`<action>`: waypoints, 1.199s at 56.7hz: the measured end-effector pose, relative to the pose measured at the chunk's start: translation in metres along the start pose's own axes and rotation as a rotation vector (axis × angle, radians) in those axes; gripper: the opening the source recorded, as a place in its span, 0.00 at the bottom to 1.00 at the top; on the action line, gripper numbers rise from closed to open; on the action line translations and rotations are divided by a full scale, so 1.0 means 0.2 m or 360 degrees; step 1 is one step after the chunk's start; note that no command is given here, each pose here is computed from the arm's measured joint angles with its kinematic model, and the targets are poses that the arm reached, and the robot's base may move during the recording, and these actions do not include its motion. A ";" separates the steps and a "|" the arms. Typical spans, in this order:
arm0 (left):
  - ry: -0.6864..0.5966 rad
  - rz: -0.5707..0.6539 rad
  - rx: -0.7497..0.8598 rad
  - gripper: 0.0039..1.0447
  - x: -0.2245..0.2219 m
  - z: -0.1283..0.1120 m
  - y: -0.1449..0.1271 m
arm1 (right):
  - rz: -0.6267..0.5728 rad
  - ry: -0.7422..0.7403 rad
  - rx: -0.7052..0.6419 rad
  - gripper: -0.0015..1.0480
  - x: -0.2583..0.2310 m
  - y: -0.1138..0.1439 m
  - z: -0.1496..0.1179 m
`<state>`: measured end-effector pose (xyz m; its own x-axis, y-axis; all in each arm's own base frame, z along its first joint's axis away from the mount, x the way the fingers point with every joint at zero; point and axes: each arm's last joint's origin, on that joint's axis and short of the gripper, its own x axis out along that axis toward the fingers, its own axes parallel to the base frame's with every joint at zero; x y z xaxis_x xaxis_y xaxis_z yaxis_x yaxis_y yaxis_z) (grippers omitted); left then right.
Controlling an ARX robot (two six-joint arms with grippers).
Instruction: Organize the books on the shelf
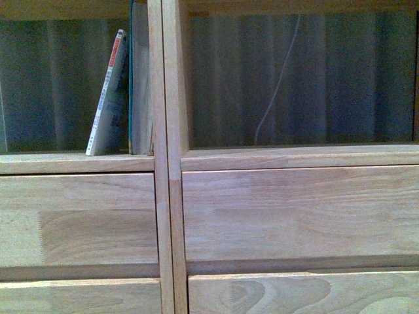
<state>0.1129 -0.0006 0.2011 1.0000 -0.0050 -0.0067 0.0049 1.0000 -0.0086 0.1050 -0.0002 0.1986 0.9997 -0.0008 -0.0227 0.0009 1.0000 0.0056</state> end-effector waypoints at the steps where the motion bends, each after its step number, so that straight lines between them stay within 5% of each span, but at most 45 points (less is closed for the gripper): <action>1: 0.0000 0.0000 0.0000 0.02 0.00 0.00 0.00 | 0.0000 0.0004 0.0001 0.03 -0.01 0.00 0.00; 65: -0.0016 0.0001 0.0001 0.02 -0.08 -0.17 0.00 | 0.0001 -0.0046 0.0000 0.03 -0.04 0.00 -0.15; 68: -0.0016 0.0000 0.0001 0.11 -0.08 -0.17 0.00 | 0.0001 -0.0046 -0.0001 0.04 -0.04 0.00 -0.15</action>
<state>0.0974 -0.0004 0.1668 1.0000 -0.0046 0.0032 0.0046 1.0000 -0.0078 0.0971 -0.0002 0.1682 1.0000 -0.0004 0.0059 0.0004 1.0000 0.0048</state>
